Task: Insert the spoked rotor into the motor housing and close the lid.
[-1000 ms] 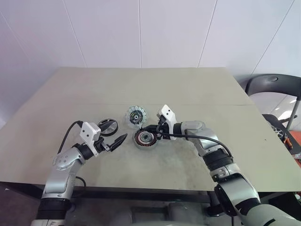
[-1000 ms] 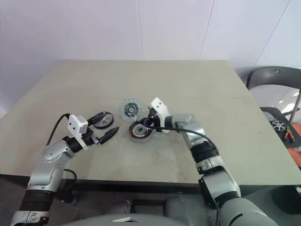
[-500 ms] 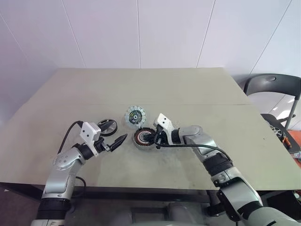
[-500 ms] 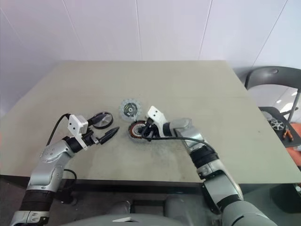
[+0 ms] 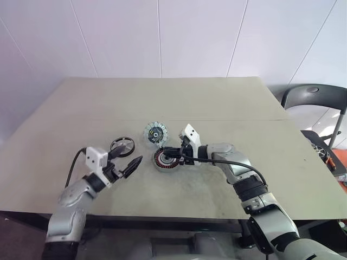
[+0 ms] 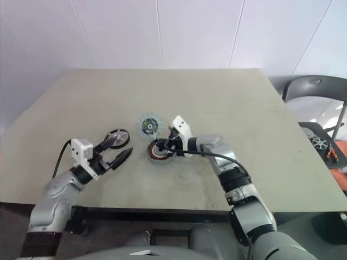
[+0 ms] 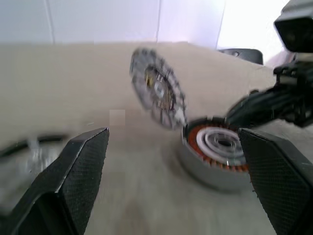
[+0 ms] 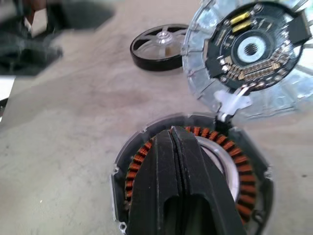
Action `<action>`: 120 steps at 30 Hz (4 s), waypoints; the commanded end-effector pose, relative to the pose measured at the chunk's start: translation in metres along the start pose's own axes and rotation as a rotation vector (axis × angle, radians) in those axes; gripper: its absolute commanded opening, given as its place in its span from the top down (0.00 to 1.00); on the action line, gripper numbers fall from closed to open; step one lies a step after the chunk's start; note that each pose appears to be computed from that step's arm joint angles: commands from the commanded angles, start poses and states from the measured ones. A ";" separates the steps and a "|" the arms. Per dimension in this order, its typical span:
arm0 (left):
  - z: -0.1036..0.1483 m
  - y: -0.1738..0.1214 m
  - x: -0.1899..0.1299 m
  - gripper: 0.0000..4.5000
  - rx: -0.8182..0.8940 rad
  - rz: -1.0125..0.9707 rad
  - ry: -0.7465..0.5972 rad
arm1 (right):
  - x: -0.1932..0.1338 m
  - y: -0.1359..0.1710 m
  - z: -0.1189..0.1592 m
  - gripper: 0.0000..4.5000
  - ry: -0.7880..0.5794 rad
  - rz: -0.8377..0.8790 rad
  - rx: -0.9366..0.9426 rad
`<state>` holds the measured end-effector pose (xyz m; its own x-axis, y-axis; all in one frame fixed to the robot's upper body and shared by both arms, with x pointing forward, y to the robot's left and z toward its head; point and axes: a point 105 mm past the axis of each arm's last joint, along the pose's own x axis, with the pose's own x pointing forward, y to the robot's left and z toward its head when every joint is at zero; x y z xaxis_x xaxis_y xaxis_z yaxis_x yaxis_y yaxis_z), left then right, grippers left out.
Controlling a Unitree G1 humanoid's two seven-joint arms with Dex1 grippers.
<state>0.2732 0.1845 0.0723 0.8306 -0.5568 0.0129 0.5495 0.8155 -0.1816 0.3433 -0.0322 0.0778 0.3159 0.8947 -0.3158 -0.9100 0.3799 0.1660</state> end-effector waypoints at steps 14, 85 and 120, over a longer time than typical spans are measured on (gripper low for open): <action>0.017 0.038 -0.008 0.00 -0.499 0.334 -0.114 | -0.021 -0.002 0.028 0.99 -0.080 0.032 -0.076; -0.006 -0.044 0.068 0.90 -1.110 -0.188 0.207 | -0.081 -0.018 -0.024 1.00 0.151 0.038 0.056; -0.019 -0.045 0.068 0.90 -1.167 -0.121 0.244 | -0.076 -0.023 -0.025 1.00 0.155 0.009 0.041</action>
<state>0.3027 0.1043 0.0596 0.6617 -0.7451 -0.0836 0.1039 0.2016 -0.9739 0.3276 -0.1191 0.0622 0.2463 0.8415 -0.4808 -0.8838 0.3986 0.2449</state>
